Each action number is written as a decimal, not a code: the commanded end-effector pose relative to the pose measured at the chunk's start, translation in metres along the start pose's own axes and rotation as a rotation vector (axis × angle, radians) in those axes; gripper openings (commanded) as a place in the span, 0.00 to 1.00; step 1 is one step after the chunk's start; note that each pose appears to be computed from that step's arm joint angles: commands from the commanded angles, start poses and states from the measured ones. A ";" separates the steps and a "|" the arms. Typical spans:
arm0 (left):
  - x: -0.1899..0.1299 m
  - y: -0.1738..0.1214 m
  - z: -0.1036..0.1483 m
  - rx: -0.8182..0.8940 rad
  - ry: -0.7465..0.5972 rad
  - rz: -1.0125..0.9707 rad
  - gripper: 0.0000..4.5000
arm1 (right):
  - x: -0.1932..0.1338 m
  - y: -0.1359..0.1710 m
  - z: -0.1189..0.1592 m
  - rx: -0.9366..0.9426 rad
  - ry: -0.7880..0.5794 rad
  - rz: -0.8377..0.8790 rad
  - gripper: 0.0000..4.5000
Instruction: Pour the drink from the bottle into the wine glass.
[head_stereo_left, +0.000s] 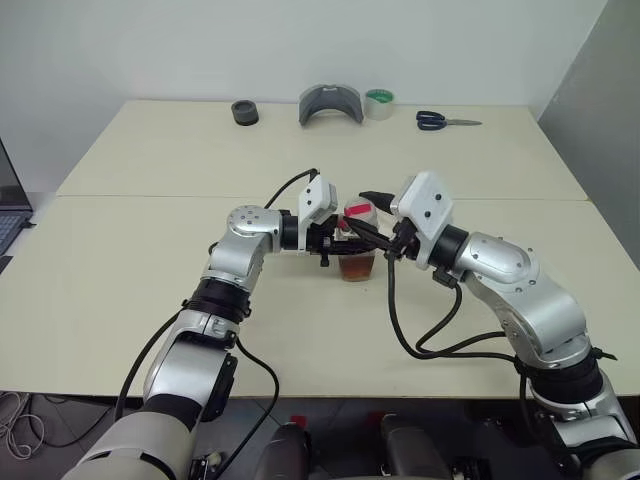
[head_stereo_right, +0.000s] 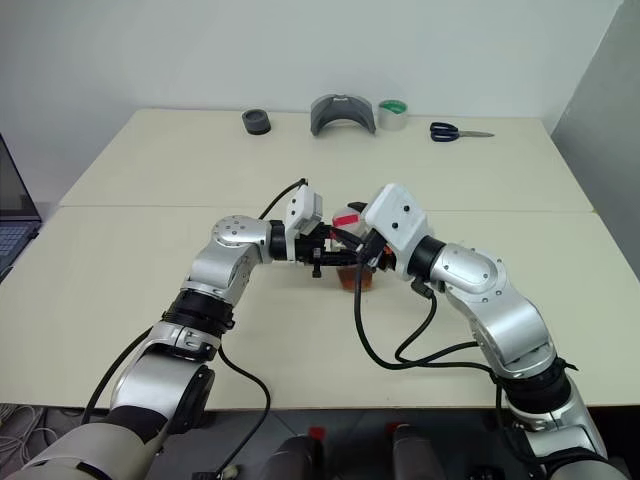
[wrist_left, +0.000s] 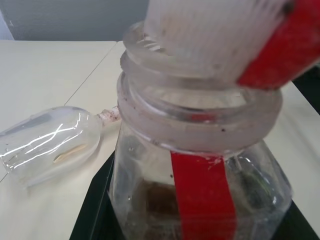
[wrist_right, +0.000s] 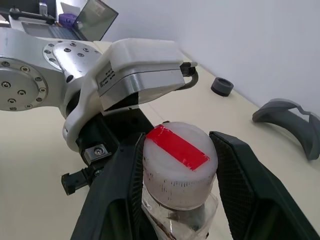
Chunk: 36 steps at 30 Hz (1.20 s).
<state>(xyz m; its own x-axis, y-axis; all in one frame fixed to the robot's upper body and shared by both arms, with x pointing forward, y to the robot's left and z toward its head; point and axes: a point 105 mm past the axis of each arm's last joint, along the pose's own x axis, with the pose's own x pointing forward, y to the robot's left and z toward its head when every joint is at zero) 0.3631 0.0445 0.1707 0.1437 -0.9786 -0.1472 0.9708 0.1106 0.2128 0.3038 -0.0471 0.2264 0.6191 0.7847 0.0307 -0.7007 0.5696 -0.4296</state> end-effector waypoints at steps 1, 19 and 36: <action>-0.001 0.001 0.015 0.048 -0.039 -0.002 0.38 | -0.014 -0.015 0.014 0.019 -0.054 -0.083 0.38; -0.010 0.006 0.013 0.040 -0.043 0.049 0.38 | -0.145 -0.031 -0.126 0.264 0.412 -0.578 0.60; -0.047 0.036 0.012 -0.005 -0.055 0.286 0.38 | -0.114 -0.012 -0.078 0.198 0.232 -0.280 1.00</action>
<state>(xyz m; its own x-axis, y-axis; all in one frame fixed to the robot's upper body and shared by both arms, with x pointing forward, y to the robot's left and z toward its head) 0.3844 0.0825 0.1791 0.3560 -0.9301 -0.0899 0.9190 0.3311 0.2139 0.2758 -0.1809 0.1368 0.8824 0.4426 -0.1597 -0.4699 0.8466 -0.2498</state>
